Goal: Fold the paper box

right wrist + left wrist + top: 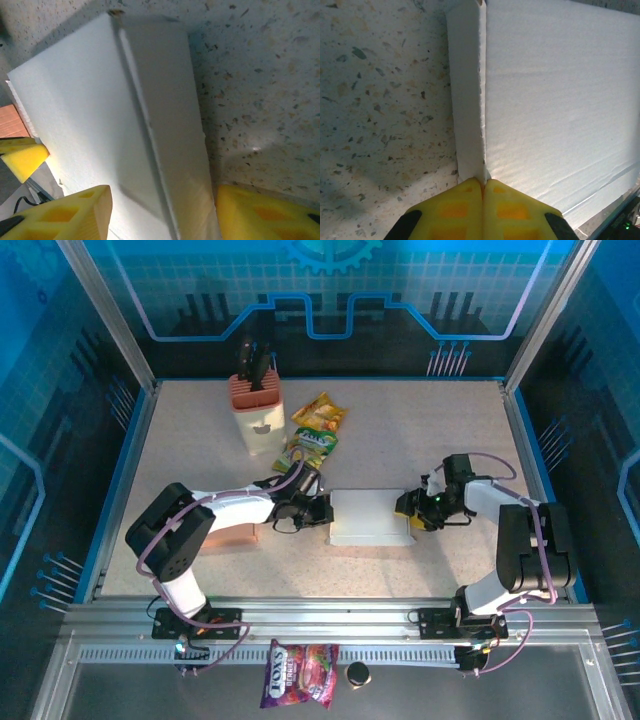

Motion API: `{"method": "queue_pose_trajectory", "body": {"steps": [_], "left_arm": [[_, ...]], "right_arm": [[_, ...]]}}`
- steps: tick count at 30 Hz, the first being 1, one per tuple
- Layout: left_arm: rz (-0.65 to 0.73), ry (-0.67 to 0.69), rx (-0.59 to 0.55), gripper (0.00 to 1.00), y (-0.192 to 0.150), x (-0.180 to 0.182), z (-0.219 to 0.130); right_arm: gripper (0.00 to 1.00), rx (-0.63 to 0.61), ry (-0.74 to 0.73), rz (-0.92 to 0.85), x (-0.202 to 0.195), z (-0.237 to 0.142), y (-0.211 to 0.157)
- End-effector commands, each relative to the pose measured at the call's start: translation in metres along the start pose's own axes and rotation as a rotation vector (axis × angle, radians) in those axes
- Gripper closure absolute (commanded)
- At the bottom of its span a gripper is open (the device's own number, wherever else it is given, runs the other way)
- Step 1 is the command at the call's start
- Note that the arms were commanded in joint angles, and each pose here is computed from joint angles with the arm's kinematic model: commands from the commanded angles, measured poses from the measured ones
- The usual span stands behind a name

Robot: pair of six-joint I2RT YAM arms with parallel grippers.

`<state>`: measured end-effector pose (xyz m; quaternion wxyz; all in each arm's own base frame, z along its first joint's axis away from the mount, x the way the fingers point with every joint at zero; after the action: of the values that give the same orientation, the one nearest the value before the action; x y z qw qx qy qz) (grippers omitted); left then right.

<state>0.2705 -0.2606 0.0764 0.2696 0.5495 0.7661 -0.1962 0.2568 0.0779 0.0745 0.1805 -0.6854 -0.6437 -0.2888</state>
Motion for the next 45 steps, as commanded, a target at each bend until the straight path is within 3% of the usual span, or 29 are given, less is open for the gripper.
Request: {"method": "queue_pose_trajectory", "body": {"steps": [1,22,27,35,40,45], "left_arm": [[-0.052,0.044,0.023,0.96,-0.004,0.022,0.005],[-0.100,0.040,0.007,0.97,-0.001,0.040,0.006],[-0.100,0.042,0.008,0.97,-0.001,0.041,0.006],[-0.071,0.020,-0.008,0.92,0.004,0.028,-0.001],[0.053,-0.018,-0.098,0.83,0.012,0.003,-0.027],[0.522,-0.189,-0.226,0.73,-0.009,-0.055,-0.073]], "right_arm": [[0.40,-0.030,0.061,0.019,0.002,0.001,0.001],[0.29,-0.053,0.280,-0.050,0.028,0.006,0.001],[0.37,-0.069,0.323,-0.056,0.036,0.004,0.004],[0.59,-0.085,0.388,-0.032,0.047,-0.003,0.012],[0.66,-0.088,0.400,0.014,0.054,-0.010,0.014],[0.75,-0.080,0.413,0.167,0.055,-0.016,0.016]]}}
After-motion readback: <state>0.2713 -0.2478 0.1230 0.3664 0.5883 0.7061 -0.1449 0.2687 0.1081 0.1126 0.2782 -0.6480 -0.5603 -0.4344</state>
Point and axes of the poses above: each hand's point on the last joint's axis, 136 mm out from that joint toward the fingers, its own z axis out along the fingers, its own x axis along the line the jaws close on, y = z × x, the point moved 5 cm from there along -z, back along the fingers, and after that the axes turned 14 degrees about -z, right-handed, at the moved point
